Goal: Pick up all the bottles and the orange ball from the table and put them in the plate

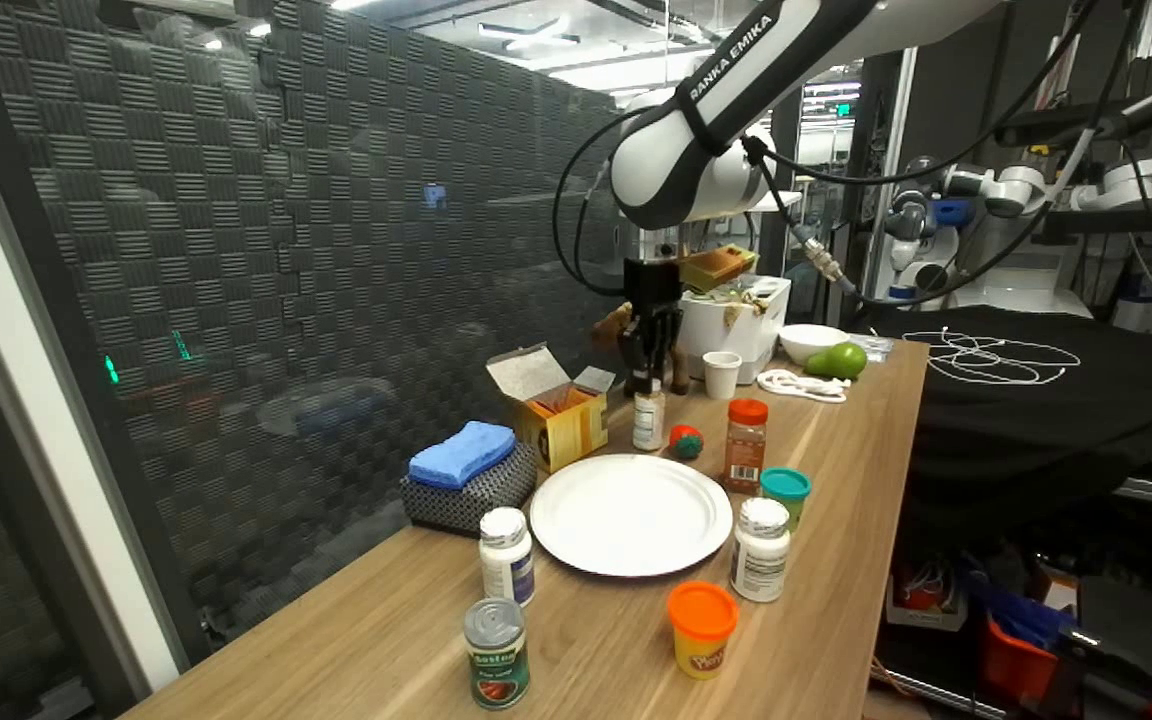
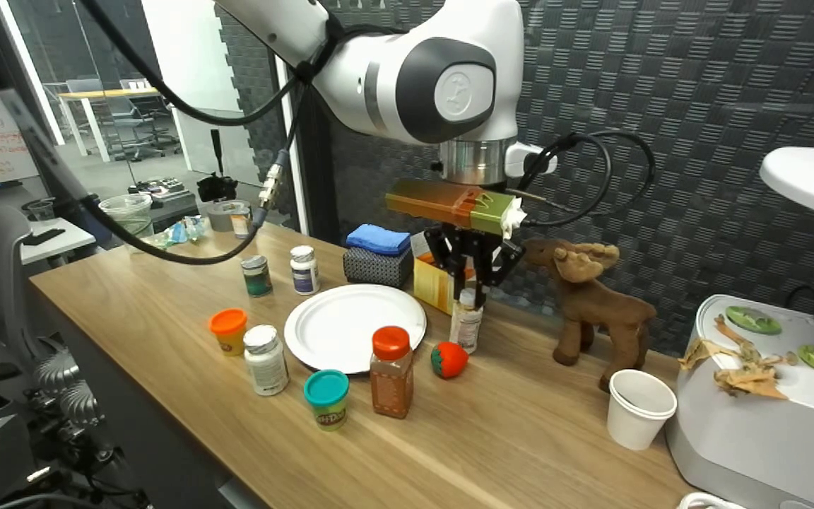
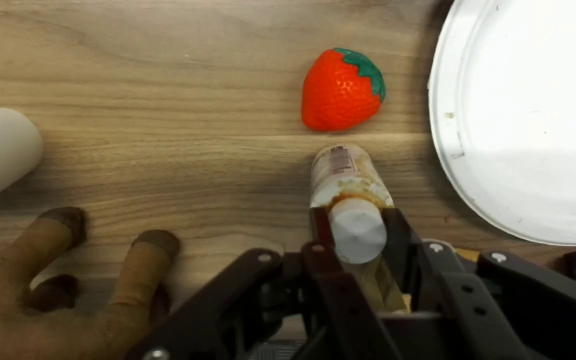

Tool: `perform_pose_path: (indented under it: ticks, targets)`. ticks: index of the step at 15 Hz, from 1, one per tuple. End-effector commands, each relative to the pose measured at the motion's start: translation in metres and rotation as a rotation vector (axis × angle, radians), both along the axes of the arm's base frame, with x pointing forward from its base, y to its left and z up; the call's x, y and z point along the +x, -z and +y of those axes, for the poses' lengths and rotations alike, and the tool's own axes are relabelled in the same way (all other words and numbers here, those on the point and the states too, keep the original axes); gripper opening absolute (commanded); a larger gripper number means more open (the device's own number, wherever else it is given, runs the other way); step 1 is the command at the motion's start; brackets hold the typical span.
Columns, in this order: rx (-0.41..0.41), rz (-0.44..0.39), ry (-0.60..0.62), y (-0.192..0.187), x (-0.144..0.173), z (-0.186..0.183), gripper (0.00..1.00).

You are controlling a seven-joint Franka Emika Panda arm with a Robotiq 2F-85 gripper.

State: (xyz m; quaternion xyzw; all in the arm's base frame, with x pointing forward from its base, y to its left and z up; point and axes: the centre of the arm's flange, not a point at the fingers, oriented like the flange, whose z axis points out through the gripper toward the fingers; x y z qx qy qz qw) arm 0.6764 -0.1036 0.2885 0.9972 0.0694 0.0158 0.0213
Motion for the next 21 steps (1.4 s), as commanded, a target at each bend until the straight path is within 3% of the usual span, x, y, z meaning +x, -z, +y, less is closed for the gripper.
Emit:
perform_pose_path:
  ticks: [1,7,15,21]
  targets:
    - [-0.029,-0.008,-0.001,-0.037,-0.005,0.007,0.18]
    - [-0.053,0.025,-0.059,-0.08,-0.048,0.046,0.17]
    - [-0.046,0.039,-0.184,-0.022,-0.064,0.131,0.13]
    - [-0.088,-0.049,-0.222,-0.013,-0.051,0.161,0.12]
